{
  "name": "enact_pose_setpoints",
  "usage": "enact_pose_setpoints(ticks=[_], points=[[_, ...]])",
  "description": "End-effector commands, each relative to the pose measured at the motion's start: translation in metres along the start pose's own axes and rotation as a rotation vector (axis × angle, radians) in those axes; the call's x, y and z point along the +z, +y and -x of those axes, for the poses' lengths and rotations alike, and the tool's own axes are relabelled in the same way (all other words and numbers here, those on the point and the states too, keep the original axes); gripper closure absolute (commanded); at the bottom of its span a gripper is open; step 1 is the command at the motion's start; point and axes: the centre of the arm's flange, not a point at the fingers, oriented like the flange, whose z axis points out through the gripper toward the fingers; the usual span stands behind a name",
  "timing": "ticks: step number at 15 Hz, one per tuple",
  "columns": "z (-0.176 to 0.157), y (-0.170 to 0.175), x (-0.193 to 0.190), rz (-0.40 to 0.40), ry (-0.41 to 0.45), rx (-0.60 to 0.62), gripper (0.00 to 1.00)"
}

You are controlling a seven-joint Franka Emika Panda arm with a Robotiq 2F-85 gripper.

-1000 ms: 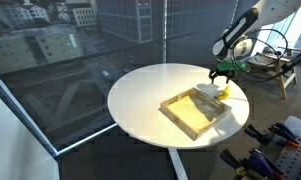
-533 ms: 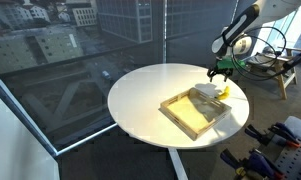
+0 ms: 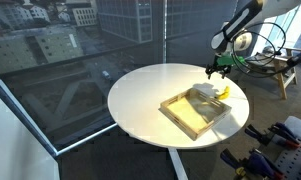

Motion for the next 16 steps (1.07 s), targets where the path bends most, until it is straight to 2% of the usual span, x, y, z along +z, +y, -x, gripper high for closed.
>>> enact_pose_setpoints(ticks=[1,16], points=[[0.014,0.001,-0.021,-0.021,-0.004,-0.036,0.0],[0.047,-0.013,-0.056,-0.053,0.015,-0.093,0.0]])
